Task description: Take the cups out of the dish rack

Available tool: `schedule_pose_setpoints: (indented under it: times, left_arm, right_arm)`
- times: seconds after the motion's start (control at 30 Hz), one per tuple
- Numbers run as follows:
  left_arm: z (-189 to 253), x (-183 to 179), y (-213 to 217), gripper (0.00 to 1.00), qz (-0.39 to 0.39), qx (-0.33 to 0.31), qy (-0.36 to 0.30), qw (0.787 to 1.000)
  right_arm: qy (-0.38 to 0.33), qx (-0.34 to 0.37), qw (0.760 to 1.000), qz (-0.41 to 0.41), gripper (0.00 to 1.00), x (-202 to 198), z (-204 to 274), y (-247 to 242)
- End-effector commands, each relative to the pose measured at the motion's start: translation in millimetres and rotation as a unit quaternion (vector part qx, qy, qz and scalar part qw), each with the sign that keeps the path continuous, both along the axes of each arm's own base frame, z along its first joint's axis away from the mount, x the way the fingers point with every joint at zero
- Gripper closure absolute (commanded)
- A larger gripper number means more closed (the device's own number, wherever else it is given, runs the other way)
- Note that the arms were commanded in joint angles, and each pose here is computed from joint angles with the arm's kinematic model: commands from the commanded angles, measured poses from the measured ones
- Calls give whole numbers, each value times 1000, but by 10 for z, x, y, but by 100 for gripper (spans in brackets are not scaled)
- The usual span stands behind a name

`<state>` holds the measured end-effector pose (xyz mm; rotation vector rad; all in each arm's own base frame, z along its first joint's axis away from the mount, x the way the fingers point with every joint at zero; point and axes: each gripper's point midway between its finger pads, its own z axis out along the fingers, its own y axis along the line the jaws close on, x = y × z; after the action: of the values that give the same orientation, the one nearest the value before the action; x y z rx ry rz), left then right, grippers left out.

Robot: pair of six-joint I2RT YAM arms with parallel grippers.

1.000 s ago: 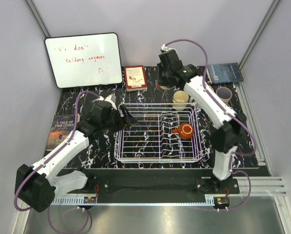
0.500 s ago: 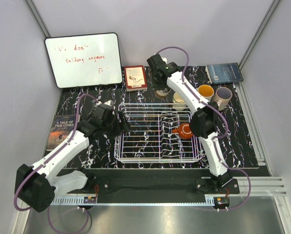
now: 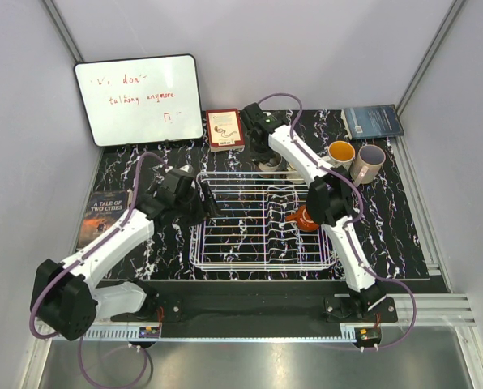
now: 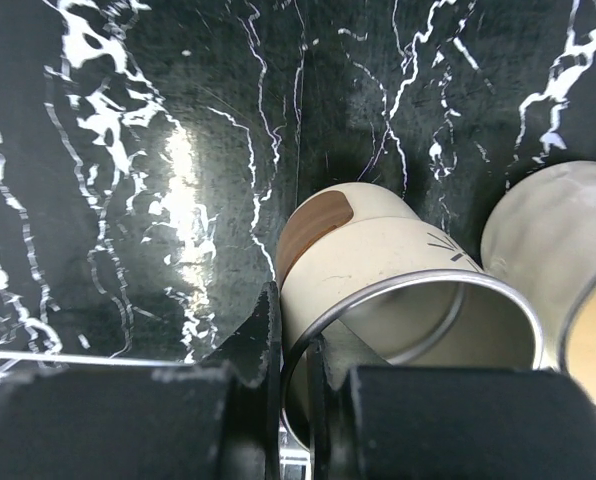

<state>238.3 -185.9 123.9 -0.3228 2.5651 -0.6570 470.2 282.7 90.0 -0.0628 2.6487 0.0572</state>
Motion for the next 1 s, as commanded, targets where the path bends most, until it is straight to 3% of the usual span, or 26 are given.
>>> schedule_pose_setpoints:
  times: [0.0,0.17,0.47,0.6,0.77,0.97]
  left_arm:
    - [-18,42,23,27,-8,17,1,1000]
    - [-32,43,26,27,-9,19,1,1000]
    - [-9,59,20,27,-12,20,-3,1000]
    - [4,70,6,27,-15,18,-5,1000]
    - [95,110,23,27,-14,21,-25,999]
    - [395,237,7,26,-32,24,-78,996]
  right_arm:
    - [-3,18,1000,9,100,14,39,122]
    - [19,13,1000,15,97,-48,-125,118]
    - [0,22,1000,15,56,-38,95,125]
    - [-8,24,1000,16,49,-44,188,128]
    - [-78,45,996,25,44,-46,794,225]
    - [-199,102,975,23,16,-232,2038,125]
